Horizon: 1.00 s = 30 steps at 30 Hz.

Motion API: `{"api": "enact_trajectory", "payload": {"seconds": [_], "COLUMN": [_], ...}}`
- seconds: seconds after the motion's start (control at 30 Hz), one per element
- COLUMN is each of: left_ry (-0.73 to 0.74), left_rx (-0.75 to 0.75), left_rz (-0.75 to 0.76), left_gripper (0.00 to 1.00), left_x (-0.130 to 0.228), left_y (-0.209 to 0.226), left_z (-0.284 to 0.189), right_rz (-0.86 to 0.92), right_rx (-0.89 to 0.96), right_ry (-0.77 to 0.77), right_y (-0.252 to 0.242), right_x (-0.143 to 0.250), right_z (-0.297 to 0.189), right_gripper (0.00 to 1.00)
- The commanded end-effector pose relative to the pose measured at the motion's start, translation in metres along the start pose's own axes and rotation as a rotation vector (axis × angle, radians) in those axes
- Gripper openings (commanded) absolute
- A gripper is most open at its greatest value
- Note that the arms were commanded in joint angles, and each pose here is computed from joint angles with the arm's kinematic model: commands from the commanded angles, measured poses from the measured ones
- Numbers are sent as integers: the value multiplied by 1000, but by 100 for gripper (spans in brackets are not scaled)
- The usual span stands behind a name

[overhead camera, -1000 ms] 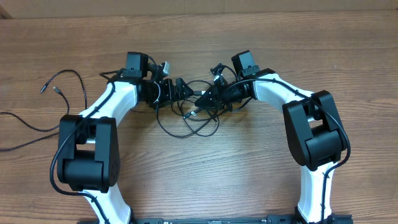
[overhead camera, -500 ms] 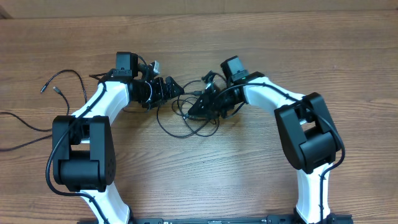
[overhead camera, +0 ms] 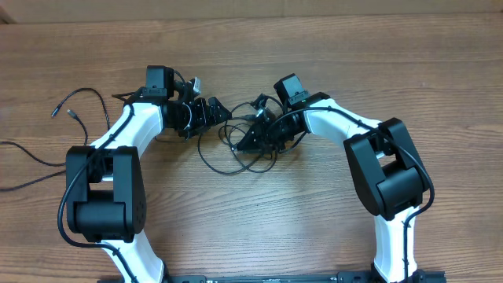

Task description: Untangle cables

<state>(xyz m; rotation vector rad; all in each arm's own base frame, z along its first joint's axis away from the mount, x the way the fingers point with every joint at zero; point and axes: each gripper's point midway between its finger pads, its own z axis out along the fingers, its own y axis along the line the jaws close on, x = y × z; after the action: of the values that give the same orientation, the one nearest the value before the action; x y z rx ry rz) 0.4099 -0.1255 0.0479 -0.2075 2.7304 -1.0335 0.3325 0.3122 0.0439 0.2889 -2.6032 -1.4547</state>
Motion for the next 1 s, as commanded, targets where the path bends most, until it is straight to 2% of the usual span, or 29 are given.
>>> {"api": "enact_trajectory", "payload": {"seconds": [0.0,0.1,0.3,0.4,0.6,0.73,0.97], "left_ry": [-12,-4,-1,-7,15,27,36], "left_rx": [-18,36,269,299,427,430,435], "left_rz": [-9,-15,134,143,233,252,262], "left_gripper": [86,90,91,91,84,79,82], "left_x": [-6,-6,-8,-9,0,4,6], "left_y": [5,0,-28,-28,-52,-58,-62], "left_z": [0,-4,-21,-26,-31,-26,-23], "right_rz": [53,39,-75,-134,-224,-274,-261], "right_rx": [-31,-58,-48,-59,-80,-137,-213], "right_ry": [-32,-51,-134,-179,-234,-257,-313], "right_y": [-1,7,43,63,86,101,124], "right_x": [-10,-13,-17,-20,-26,-34,-51], "right_z": [-18,-33,-68,-84,-97,-101,-110], "right_gripper": [4,4,4,4,4,4,4]}}
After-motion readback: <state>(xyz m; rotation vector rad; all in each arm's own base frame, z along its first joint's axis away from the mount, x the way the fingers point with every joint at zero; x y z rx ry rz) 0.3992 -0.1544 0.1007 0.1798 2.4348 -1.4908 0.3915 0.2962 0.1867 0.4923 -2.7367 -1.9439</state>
